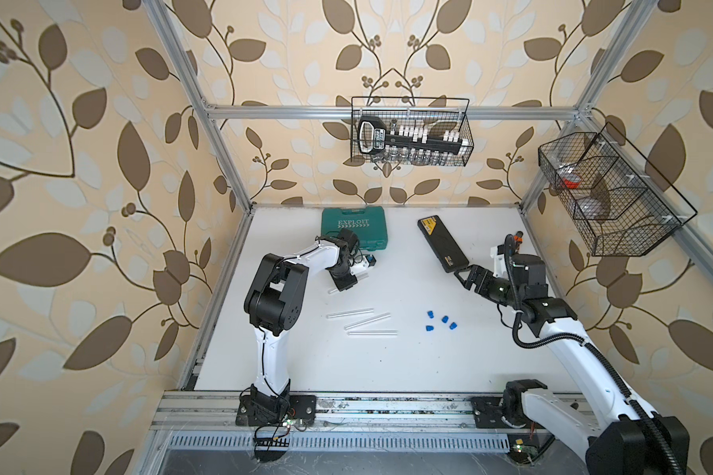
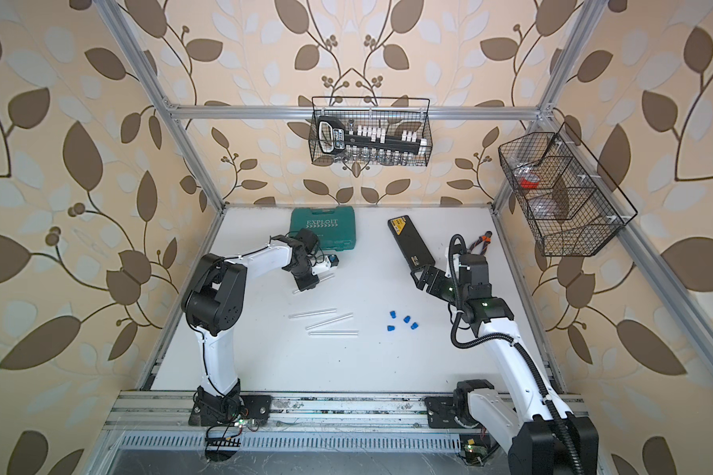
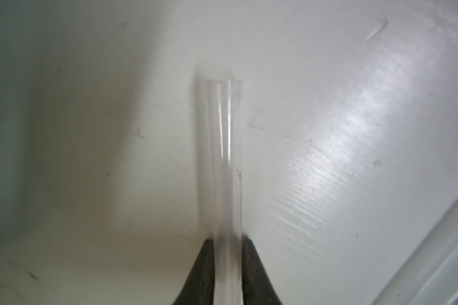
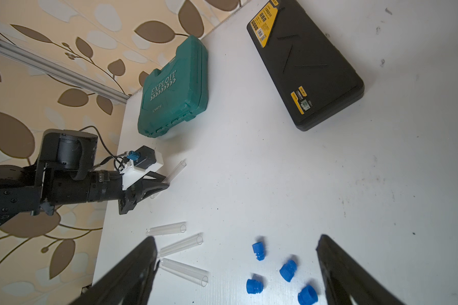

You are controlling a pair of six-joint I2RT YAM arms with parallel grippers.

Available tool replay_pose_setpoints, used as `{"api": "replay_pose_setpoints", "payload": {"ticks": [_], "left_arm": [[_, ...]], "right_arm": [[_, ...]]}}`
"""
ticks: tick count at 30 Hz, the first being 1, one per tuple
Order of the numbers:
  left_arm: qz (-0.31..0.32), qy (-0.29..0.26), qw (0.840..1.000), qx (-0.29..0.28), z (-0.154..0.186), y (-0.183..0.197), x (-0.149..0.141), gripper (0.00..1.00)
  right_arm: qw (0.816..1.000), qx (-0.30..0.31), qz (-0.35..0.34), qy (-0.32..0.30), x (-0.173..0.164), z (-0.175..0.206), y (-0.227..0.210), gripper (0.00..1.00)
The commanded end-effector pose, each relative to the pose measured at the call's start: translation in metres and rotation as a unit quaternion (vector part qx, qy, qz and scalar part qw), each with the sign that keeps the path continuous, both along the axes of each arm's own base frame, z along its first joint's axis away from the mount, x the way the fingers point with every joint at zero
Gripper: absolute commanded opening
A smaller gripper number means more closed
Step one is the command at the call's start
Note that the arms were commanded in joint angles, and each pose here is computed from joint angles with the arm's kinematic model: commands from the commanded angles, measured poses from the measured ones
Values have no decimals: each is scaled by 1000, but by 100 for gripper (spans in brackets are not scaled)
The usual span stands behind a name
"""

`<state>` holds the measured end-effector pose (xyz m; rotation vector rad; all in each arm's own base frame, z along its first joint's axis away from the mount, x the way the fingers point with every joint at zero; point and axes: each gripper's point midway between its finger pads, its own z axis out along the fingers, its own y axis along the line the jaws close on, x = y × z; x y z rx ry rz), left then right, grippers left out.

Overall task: Insert stoppers into test tubes
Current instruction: Pick up the test tube at the center of the board.

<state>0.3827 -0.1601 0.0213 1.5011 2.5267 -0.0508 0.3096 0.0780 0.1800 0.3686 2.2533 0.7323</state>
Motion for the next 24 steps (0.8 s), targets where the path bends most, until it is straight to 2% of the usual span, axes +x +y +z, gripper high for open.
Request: {"api": "replay_pose_setpoints", "payload": {"ticks": [1,8,12,17,21,24], "left_arm": [[-5,10,1000,16,-9,0,0,17],[-10,4,1000,17,-8,1,-1,13],[-5,-13,1000,-1,4,-4,3,10],[-3,-52,996,-76,50,-23,1,5],[-14,-105,984,-146,97,-37,-8,1],[-31,-137,974,-177,119,-45,-18,1]], "right_arm": [[1000,0,-2,11,-2,-5,0,92],[1000,7,4,13,1,-4,3,92],[1000,6,8,10,1,-1,4,92],[1000,8,10,8,-1,0,5,92],[999,26,28,10,1,1,13,92],[998,33,45,15,4,5,19,92]]}}
